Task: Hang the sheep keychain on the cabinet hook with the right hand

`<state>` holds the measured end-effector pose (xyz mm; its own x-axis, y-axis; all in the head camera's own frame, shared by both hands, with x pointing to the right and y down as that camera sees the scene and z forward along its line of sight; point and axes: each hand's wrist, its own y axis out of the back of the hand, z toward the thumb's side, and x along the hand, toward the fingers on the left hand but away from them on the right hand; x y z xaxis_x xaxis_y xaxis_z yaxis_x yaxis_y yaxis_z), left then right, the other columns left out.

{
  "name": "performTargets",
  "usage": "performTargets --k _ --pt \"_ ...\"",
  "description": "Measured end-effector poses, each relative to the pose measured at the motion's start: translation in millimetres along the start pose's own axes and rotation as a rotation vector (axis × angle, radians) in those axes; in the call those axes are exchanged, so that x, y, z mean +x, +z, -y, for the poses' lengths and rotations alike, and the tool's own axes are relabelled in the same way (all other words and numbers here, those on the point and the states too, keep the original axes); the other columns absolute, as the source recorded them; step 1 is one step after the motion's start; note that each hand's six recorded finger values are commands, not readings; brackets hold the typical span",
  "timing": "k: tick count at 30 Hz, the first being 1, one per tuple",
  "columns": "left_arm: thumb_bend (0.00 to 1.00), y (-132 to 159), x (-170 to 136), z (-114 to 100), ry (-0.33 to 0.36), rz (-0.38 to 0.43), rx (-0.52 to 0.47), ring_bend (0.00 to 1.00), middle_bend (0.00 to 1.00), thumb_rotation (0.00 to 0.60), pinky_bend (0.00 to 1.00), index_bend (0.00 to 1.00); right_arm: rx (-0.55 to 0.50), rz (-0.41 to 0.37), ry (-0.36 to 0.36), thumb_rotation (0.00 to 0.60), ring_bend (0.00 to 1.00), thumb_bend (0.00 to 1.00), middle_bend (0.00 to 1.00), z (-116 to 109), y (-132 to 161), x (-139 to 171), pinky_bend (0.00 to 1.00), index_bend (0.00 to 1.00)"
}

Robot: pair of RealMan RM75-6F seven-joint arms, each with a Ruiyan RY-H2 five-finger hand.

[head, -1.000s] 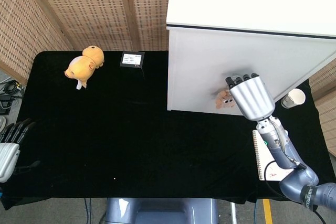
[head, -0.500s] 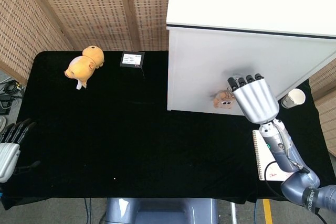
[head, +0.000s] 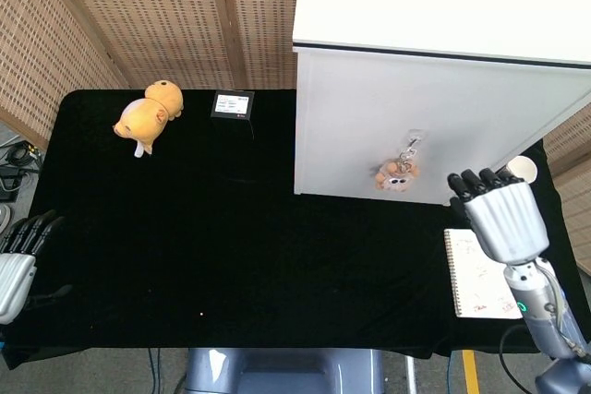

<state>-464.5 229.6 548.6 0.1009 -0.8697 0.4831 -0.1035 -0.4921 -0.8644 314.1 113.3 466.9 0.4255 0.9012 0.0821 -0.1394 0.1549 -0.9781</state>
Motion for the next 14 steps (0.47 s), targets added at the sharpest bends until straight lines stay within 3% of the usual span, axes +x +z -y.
performTargets --k 2,4,6,9,14 --pt "0.0 1 -1 -1 0.004 0.006 0.0 0.0 0.0 0.6 0.0 0.0 -0.016 0.039 0.045 0.6 0.38 0.01 0.4 3 -6 19 0.51 0.4" --pt "0.0 2 -3 -1 0.008 0.008 0.0 0.0 0.0 0.6 0.0 0.0 -0.04 0.092 0.108 0.6 0.12 0.0 0.16 7 -12 41 0.32 0.22" --pt "0.0 2 -4 -2 0.012 0.008 0.0 0.0 0.0 0.6 0.0 0.0 -0.08 0.151 0.181 0.6 0.01 0.0 0.03 12 -17 62 0.18 0.08" --pt "0.0 2 -6 -3 0.019 0.007 0.002 0.0 0.0 0.6 0.0 0.0 -0.141 0.219 0.274 0.6 0.0 0.0 0.0 16 -20 86 0.04 0.0" --pt "0.0 1 -8 -6 0.036 0.004 0.008 0.0 0.0 0.6 0.0 0.0 -0.18 0.273 0.32 0.6 0.0 0.0 0.0 19 -25 108 0.0 0.0"
